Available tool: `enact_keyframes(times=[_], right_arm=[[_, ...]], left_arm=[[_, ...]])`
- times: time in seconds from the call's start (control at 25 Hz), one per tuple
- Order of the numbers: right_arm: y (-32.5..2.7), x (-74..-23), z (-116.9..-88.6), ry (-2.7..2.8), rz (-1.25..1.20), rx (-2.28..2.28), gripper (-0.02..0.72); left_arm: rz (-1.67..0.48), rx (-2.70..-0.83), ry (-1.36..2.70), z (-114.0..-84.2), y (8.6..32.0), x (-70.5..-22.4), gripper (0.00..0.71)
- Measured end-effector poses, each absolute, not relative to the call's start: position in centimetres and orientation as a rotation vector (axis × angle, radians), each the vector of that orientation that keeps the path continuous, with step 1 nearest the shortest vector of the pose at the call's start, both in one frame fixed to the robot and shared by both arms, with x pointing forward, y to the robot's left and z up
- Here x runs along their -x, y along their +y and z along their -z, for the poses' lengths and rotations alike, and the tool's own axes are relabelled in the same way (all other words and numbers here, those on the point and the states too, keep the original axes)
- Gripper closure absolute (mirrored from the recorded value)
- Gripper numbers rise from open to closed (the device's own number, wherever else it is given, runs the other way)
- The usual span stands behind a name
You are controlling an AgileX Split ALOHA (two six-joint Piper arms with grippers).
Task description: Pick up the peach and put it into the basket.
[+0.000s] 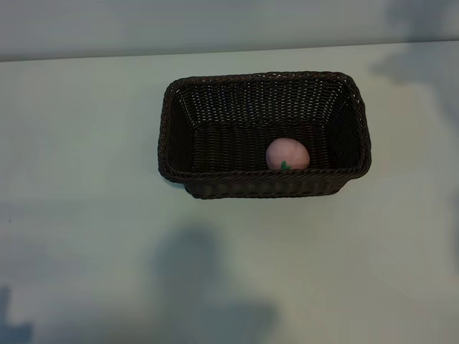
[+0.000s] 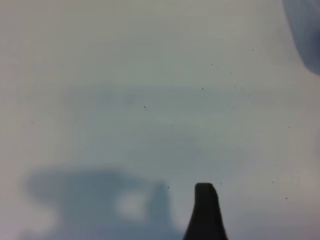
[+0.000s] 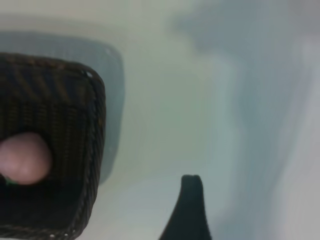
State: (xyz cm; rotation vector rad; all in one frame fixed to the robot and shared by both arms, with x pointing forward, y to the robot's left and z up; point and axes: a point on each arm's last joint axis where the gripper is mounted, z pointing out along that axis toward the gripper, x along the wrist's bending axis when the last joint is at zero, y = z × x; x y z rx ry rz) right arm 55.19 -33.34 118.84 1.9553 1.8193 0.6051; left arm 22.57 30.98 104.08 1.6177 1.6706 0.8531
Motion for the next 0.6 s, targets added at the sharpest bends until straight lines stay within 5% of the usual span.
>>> enact_keyframes(times=[0.28,0.6], right_arm=[[-32.2,-45.7,-123.3,1.71,-0.704,-1.82,0.106],[-30.8,-33.2,-124.9,1.561,-0.811,-1.635,0.106]], left_arm=[[-0.853,-1.618,1.671,-104.1,31.0,-22.6,0.158],[-0.853,-1.618,1.671,-104.1,31.0,-22.6,0.158]])
